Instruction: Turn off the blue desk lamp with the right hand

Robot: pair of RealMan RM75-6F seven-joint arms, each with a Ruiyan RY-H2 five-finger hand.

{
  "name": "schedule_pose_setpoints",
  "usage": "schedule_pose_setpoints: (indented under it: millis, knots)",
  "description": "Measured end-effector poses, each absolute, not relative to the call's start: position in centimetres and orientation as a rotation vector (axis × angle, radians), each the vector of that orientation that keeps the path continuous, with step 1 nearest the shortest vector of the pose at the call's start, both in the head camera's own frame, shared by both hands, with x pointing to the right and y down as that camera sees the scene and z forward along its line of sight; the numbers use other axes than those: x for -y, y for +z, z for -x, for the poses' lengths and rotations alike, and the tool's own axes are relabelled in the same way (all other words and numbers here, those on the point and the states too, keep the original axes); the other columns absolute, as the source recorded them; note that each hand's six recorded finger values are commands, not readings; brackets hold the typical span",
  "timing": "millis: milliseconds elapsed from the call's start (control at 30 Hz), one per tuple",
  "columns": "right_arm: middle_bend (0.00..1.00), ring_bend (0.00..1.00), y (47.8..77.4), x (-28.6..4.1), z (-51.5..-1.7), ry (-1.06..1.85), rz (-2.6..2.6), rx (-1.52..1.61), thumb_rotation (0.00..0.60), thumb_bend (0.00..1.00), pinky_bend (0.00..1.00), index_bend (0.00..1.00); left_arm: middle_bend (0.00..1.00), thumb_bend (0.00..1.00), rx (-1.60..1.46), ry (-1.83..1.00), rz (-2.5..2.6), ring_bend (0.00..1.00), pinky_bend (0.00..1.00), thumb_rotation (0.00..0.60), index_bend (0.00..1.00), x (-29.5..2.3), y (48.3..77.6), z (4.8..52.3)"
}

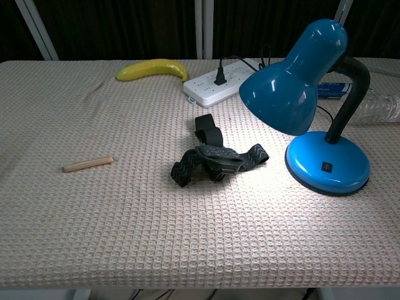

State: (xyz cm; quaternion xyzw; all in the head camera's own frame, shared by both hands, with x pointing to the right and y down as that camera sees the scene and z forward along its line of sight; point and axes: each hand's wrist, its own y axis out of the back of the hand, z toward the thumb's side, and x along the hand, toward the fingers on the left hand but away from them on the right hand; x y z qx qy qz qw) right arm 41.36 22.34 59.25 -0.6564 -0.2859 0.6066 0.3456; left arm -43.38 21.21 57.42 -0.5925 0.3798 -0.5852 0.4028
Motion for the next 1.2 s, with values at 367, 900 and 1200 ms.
schedule_pose_setpoints:
  millis: [367,900,1200]
  knots:
    - [0.97,1.0,63.1,-23.3,-36.2,1.576,1.825,0.425,0.6,0.88,0.96,0.0,0.04,0.05,-0.968,-1.49,1.49,0.0,0.0,0.6,0.06,-21.4,57.3,44.0]
    - [0.97,1.0,66.5,-23.3,-32.1,1.553,1.916,0.312,0.6,0.94,0.96,0.0,0.04,0.05,-0.981,-1.513,1.485,0.0,0.0,0.6,0.06,-21.4,57.5,44.7]
    - [0.98,1.0,66.9,-22.8,-31.3,1.545,1.927,0.308,0.6,0.94,0.96,0.0,0.04,0.05,-0.973,-1.522,1.497,0.0,0.0,0.6,0.06,-21.4,57.7,44.7]
